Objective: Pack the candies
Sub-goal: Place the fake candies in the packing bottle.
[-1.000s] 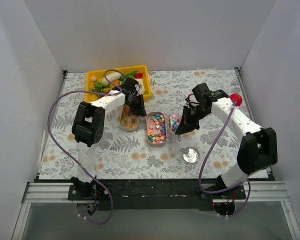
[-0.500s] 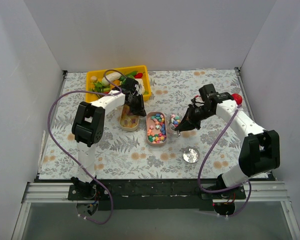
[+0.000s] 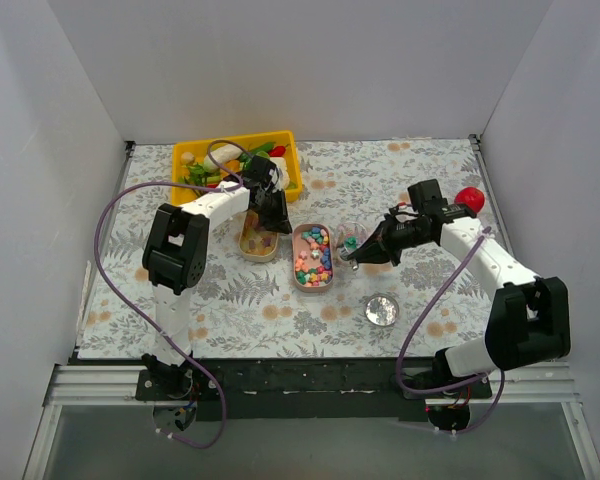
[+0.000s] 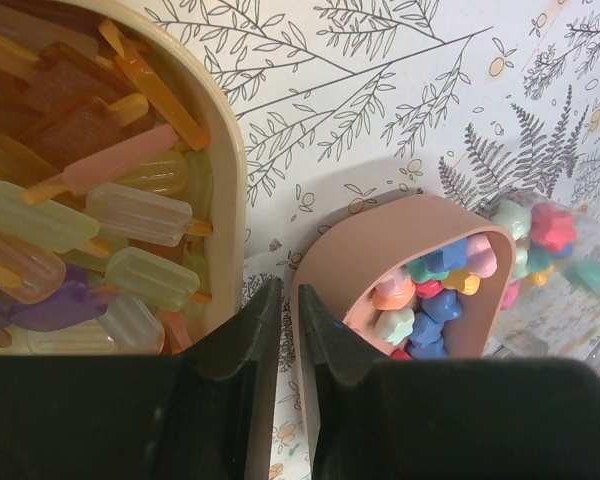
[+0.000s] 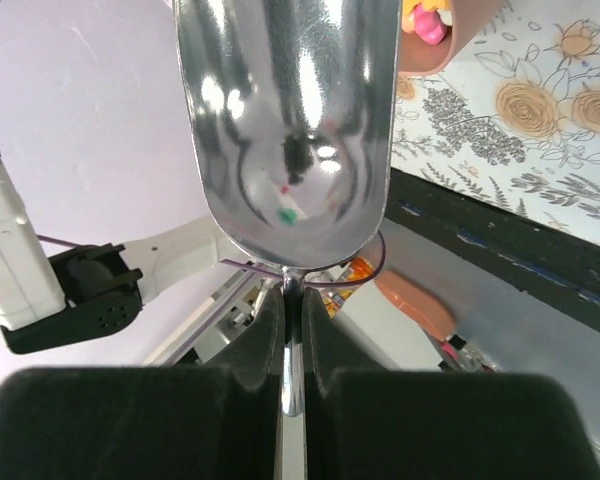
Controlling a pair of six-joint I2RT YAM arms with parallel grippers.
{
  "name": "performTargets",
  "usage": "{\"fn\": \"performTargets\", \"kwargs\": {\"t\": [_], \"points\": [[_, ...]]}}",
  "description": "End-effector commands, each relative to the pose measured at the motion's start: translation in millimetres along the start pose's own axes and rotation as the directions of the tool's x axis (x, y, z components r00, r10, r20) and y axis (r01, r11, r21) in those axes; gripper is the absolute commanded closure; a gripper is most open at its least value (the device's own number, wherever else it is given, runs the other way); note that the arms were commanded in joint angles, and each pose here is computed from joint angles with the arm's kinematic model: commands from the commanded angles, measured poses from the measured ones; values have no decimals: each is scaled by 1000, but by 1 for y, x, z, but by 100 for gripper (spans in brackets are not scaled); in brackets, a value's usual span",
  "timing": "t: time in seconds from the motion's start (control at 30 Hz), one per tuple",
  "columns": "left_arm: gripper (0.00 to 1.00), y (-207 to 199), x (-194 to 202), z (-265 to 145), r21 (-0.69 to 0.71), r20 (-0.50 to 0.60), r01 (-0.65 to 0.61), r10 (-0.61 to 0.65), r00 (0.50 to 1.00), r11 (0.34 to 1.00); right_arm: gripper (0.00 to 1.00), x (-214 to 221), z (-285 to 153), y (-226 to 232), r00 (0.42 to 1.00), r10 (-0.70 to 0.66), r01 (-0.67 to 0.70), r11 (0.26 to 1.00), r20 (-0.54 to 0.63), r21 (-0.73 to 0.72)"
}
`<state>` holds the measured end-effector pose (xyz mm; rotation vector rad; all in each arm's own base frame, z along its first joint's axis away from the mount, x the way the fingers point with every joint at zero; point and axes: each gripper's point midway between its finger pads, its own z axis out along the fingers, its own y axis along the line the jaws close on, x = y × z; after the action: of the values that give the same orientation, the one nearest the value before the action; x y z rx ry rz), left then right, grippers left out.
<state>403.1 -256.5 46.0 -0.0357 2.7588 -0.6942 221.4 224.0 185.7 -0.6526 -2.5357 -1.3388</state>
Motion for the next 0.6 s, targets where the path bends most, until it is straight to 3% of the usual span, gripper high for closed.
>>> {"fn": "performTargets", "kwargs": {"t": [0.0,0.33,0.47,0.57], "points": [[87,-10,-14,-30,12,73,-15,14,997,1000,99,8,-11,25,1000,6,-7,993,-6,-120],[87,-12,-16,-31,15,81,-13,12,997,1000,99,8,-13,29,995,101,-100,956,-10,-275],[86,-11,-17,-31,11,86,-13,12,996,1000,99,6,-19,43,999,41,-34,949,17,-313],[85,-11,-20,-33,5,94,-17,16,995,1000,99,-6,-18,43,994,-75,91,972,82,-215]]}}
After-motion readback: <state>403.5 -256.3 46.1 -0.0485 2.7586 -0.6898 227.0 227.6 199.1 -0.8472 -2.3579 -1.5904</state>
